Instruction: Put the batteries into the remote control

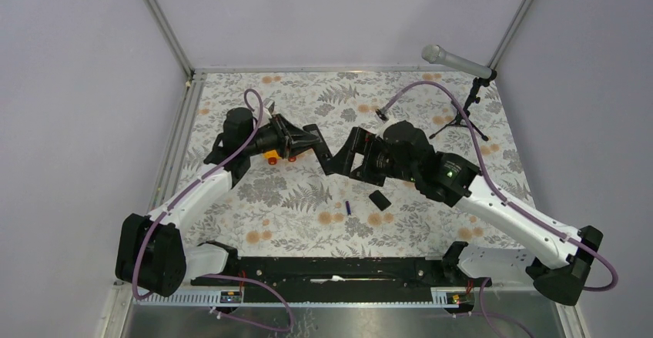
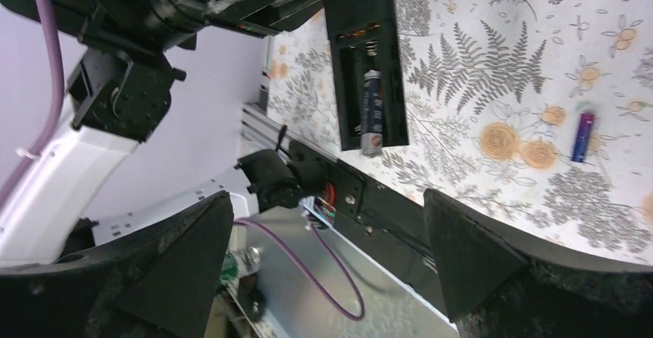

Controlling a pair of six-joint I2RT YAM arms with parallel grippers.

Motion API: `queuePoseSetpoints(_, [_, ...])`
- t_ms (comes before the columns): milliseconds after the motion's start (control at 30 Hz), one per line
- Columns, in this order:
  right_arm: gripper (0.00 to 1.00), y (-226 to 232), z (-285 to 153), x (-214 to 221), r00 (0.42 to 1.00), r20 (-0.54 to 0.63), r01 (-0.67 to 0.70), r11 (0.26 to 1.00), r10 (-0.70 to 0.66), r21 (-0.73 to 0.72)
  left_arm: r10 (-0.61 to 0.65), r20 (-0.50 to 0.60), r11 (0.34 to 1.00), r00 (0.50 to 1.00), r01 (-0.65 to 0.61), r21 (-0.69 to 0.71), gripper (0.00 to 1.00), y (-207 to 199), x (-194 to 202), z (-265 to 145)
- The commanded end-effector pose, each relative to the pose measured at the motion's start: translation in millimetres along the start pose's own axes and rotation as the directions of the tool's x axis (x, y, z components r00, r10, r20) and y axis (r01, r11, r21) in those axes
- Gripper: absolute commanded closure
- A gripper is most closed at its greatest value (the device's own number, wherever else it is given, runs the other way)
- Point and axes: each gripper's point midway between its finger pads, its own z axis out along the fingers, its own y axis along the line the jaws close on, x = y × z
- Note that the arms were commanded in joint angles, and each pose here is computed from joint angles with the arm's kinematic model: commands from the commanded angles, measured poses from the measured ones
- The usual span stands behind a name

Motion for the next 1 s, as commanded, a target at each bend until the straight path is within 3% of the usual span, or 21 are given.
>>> queuePoseSetpoints(0, [0.00,17.3,9.0,-19.3,0.982,0.117,-0.131,0.983,0.147,-0.128,-0.024,0.022,0.986,0.999,0.020,0.165,1.00,-61.4,-9.6,-8.2])
queuePoseSetpoints(100, [0.00,19.7,6.7,-30.1,0.965,0.177,-0.163,0.972,0.193,-0.169,-0.072,0.027,0.976,0.997,0.065,0.207,1.00,-75.0,-12.0,-11.1])
queuePoseSetpoints(400, [0.01,48.2,1.1,-44.6,0.930,0.206,-0.212,0.902,0.305,-0.377,-0.106,0.028,0.968,0.994,0.096,0.231,1.00,-88.1,-13.8,-14.1])
queuePoseSetpoints(733, [0.00,44.2,-7.3,-57.5,0.877,0.263,-0.256,0.854,0.402,-0.452,-0.300,-0.005,0.914,0.954,0.289,0.283,1.00,-87.3,-15.5,-18.6])
queuePoseSetpoints(967, [0.00,50.8,-6.5,-63.5,0.874,0.274,-0.247,0.852,0.402,-0.462,-0.313,0.004,0.911,0.950,0.299,0.284,1.00,-90.8,-16.1,-20.9])
